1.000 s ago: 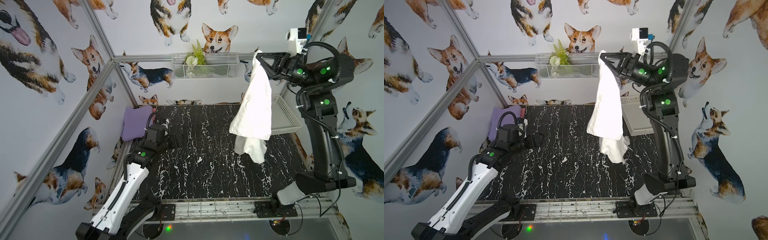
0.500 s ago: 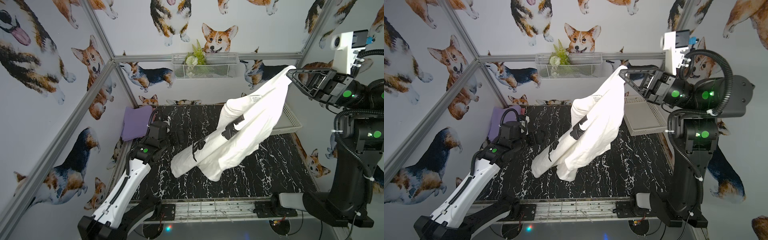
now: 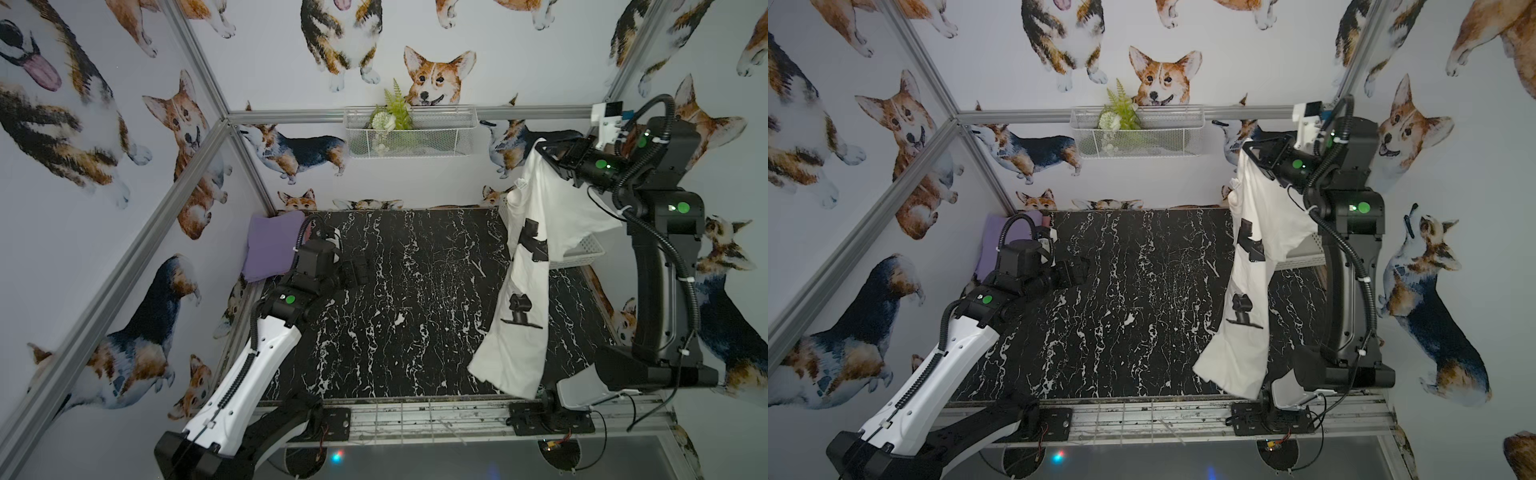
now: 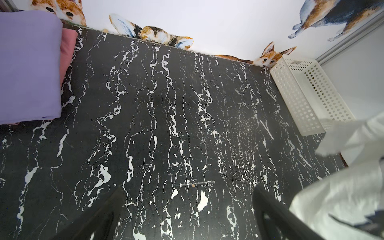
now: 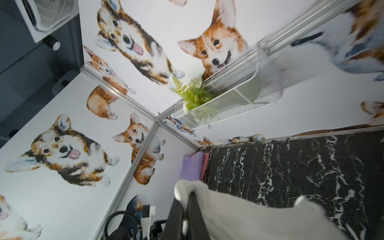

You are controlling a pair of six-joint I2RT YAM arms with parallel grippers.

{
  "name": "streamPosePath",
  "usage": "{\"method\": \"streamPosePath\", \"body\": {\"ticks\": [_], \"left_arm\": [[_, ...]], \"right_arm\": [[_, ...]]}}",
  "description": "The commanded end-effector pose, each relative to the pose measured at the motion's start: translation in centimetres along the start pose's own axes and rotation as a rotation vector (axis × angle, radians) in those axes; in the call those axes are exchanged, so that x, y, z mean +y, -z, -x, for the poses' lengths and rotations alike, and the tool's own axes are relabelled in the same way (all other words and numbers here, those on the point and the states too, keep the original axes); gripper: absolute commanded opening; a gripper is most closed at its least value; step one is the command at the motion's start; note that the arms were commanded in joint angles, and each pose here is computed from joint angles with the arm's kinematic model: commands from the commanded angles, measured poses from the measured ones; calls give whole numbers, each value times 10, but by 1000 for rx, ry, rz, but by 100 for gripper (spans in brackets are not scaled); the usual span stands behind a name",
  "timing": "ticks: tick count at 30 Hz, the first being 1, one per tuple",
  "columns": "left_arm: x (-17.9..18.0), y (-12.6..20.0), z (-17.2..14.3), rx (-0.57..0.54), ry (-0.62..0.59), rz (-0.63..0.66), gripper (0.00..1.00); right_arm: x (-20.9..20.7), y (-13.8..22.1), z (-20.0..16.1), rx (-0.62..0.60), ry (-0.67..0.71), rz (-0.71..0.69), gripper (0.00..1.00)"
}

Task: Fold and stack t-shirts
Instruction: Place the T-shirt at the center of the board.

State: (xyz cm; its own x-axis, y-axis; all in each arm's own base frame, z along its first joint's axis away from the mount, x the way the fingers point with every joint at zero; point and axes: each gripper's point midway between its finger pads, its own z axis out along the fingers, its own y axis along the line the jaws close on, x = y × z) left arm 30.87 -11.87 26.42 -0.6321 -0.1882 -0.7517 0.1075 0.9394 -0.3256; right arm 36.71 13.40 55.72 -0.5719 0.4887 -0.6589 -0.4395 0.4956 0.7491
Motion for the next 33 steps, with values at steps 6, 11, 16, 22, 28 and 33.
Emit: {"method": "streamPosePath", "body": {"ticks": [6, 11, 16, 22, 28, 33], "left_arm": [[3, 1, 3, -21, -6, 20, 100], [2, 11, 9, -64, -21, 13, 100], [3, 10, 5, -71, -25, 6, 100], [6, 4, -16, -33, 26, -14, 99], [12, 10, -34, -6, -2, 10, 100], [10, -2, -72, 92, -15, -20, 100]], "right_arm": [[88, -66, -123, 348, 174, 283, 0], [73, -51, -99, 200, 251, 121, 0], [-20, -92, -107, 249, 87, -47, 0], [-133, -188, -201, 407, -21, -158, 0], [-154, -230, -254, 534, -79, -177, 0], [-178, -261, -290, 591, -65, -223, 0]]}}
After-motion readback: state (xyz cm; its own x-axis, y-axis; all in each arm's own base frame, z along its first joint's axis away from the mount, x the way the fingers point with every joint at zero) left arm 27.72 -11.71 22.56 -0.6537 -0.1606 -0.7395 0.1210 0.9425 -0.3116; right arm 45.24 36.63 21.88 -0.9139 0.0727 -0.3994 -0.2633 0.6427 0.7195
